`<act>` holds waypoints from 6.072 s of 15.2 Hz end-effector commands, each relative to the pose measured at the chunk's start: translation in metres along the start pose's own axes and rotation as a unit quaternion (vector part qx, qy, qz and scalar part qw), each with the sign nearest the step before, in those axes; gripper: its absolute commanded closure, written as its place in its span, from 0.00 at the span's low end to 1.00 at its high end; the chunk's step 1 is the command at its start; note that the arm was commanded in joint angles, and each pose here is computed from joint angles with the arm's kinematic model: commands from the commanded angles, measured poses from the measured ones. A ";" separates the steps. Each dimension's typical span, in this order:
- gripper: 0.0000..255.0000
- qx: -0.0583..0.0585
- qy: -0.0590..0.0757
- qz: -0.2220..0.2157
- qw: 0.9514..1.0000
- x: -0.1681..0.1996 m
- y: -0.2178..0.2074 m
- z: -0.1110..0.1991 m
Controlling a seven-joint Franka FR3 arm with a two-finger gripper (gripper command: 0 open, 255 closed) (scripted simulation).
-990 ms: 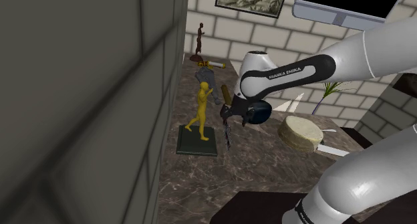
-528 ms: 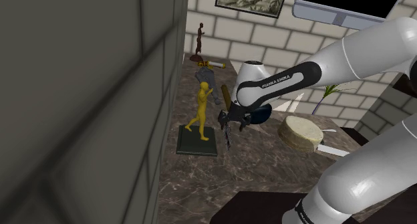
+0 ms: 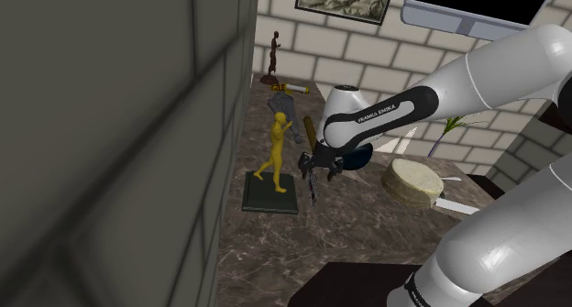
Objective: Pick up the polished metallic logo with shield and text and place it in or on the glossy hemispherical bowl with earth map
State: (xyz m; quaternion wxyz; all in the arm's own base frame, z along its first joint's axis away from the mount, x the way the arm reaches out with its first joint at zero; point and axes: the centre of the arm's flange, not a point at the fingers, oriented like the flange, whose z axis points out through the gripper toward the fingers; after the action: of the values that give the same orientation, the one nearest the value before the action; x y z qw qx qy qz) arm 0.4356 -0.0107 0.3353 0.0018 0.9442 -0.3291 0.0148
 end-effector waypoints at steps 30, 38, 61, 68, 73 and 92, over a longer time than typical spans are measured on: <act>1.00 0.000 0.000 0.000 1.000 0.003 -0.001 -0.106; 1.00 0.000 0.000 0.000 1.000 0.004 -0.001 -0.148; 1.00 0.000 0.000 0.000 1.000 0.083 0.088 -0.238; 1.00 0.000 0.000 0.000 1.000 0.143 0.157 -0.251; 1.00 0.000 0.000 0.000 1.000 0.185 0.207 -0.261; 1.00 0.000 0.000 0.000 1.000 0.223 0.253 -0.196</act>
State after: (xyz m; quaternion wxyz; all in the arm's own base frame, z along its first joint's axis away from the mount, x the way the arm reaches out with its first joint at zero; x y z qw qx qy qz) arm 0.4481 -0.3442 0.5408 0.0017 0.9442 -0.3291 0.0146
